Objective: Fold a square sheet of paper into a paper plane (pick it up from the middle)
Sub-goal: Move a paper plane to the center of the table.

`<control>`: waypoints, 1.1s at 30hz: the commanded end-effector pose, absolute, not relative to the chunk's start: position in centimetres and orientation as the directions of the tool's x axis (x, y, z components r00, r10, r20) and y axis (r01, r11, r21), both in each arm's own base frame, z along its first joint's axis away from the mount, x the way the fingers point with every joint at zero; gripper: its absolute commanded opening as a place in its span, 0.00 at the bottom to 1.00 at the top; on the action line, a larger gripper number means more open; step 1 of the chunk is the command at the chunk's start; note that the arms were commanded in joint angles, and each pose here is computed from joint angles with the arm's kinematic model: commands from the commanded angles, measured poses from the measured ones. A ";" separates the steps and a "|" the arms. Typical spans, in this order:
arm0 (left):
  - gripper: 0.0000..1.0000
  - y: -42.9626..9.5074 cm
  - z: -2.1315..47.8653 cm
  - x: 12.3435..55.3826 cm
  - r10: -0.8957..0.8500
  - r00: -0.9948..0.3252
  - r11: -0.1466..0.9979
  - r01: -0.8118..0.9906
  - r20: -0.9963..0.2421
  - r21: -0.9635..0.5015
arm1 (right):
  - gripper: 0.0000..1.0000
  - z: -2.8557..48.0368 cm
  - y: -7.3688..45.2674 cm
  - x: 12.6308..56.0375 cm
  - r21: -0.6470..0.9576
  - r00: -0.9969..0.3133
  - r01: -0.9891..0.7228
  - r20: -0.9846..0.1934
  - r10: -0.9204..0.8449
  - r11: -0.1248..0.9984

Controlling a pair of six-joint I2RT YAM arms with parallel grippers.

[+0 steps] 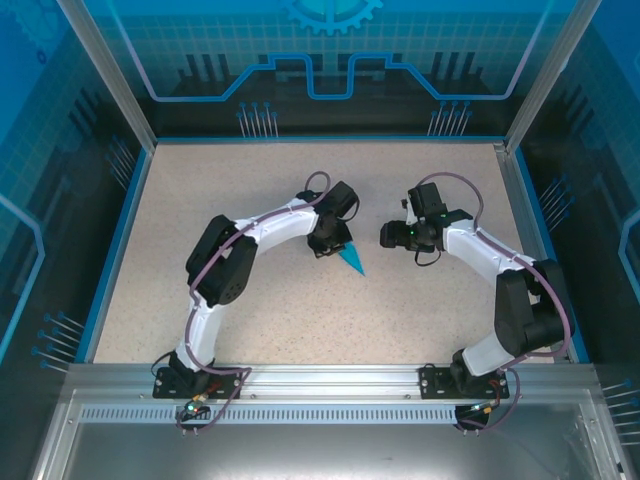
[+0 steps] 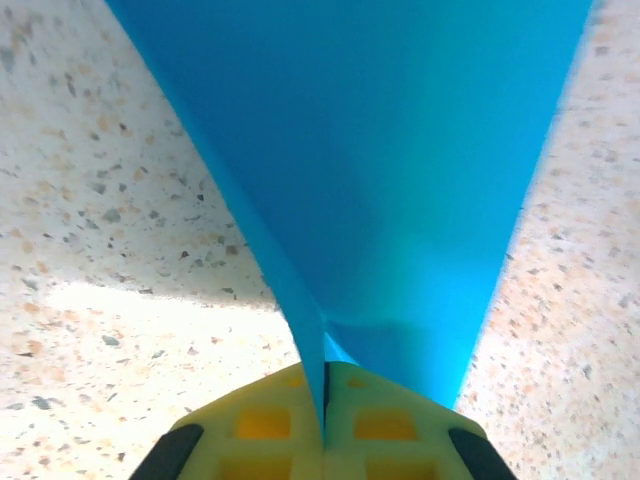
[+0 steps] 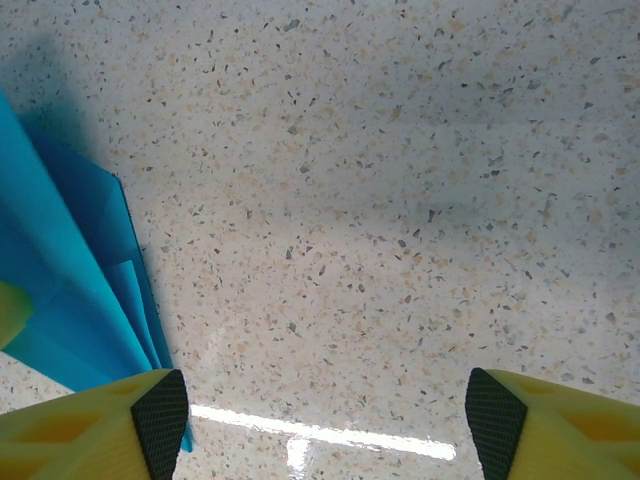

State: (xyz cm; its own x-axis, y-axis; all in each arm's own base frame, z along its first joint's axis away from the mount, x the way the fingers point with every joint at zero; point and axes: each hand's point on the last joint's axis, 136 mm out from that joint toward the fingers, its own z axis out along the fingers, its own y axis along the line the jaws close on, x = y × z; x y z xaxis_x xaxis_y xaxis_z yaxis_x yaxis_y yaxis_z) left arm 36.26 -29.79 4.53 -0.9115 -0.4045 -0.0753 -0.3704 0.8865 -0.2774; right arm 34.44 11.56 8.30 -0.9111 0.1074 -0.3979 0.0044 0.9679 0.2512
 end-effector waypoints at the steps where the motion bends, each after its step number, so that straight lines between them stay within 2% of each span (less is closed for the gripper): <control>1: 0.00 -29.7 9.0 37.0 -0.381 -0.907 0.886 -0.303 -0.179 -0.350 | 0.75 8.4 11.2 34.5 0.274 -0.916 0.034 -0.377 0.139 0.961; 7: 0.00 -31.2 13.7 37.5 -0.231 -0.931 0.872 -0.069 -0.283 -0.484 | 0.70 9.7 12.0 35.1 0.362 -0.899 0.069 -0.382 0.215 0.930; 13: 0.00 -32.5 15.6 37.9 -0.174 -0.947 0.697 0.075 -0.270 -0.713 | 0.70 12.3 13.8 35.3 0.515 -0.865 0.048 -0.407 0.294 0.856; 21: 0.00 -33.0 11.7 38.6 -0.156 -0.974 0.590 0.042 -0.164 -0.806 | 0.69 12.6 15.3 34.5 0.570 -0.867 0.021 -0.398 0.299 0.821; 33: 0.00 -31.6 5.1 38.3 -0.158 -0.985 0.632 -0.042 -0.075 -0.774 | 0.51 9.4 20.3 34.2 0.541 -0.932 -0.053 -0.328 0.152 0.839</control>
State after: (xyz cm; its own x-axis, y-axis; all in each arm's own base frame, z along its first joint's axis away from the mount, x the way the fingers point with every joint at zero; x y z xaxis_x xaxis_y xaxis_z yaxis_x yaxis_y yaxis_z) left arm 38.21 -31.94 6.14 -0.9817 -0.1686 -0.0881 -0.0414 0.6413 -0.7662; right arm 33.61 18.86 9.03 -0.9293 0.1801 -0.3224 -0.0186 0.8490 0.5280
